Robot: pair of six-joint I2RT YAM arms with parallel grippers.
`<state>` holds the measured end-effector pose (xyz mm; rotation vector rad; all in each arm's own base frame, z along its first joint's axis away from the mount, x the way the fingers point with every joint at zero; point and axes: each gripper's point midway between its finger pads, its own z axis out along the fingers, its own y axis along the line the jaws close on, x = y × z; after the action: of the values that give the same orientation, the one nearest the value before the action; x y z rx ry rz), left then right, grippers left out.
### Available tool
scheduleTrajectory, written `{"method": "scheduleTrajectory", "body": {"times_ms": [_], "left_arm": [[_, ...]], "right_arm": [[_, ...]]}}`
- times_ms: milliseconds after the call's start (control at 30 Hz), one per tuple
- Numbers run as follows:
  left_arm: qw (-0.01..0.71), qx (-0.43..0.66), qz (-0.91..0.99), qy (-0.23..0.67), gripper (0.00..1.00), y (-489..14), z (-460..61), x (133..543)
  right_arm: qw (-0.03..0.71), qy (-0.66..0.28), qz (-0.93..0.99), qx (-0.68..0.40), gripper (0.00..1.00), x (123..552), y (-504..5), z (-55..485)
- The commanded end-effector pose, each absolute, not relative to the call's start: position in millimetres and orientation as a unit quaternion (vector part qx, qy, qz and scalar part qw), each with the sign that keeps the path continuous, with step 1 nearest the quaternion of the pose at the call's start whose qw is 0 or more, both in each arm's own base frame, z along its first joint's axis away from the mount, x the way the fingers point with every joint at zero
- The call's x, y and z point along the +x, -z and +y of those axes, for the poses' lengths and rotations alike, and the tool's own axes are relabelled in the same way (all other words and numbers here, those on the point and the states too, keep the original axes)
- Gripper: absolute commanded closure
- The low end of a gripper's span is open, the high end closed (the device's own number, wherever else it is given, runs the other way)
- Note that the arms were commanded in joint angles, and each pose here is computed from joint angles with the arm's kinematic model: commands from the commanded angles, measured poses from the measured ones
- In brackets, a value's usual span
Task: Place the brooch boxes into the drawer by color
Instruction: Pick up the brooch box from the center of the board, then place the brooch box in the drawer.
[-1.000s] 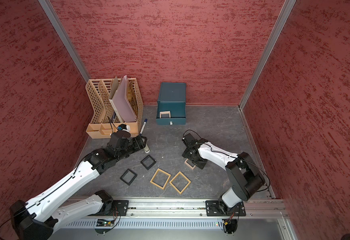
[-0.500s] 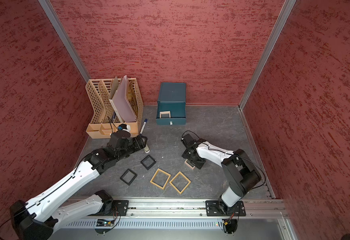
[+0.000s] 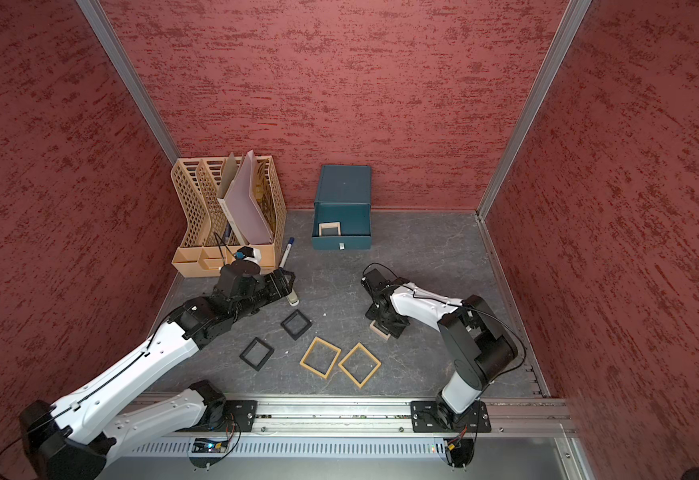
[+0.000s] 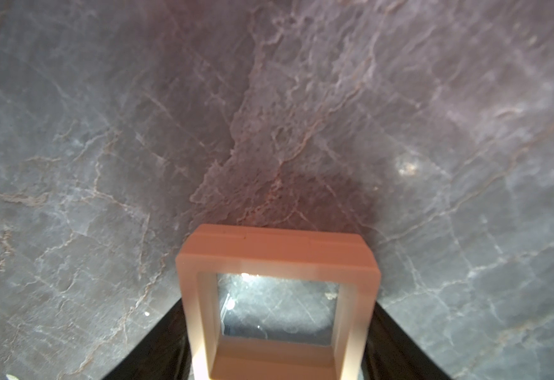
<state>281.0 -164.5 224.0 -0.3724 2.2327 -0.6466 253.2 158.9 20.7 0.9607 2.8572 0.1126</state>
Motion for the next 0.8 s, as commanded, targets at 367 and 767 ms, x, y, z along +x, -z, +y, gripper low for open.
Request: {"method": "scheduleTrajectory", "body": {"times_ms": [367,767], "left_arm": [[0.405,-0.144,0.86,0.275,0.22,-236.3,-173.7,306.5],[0.416,-0.152,0.848,0.292,0.22,-253.7,-173.2,322.9]], "right_arm": [[0.303,-0.045,0.944,0.125,0.49,323.3,-208.6,167.5],[0.359,-0.046,0.932,0.005,0.46,413.7,-303.0,223.8]]}}
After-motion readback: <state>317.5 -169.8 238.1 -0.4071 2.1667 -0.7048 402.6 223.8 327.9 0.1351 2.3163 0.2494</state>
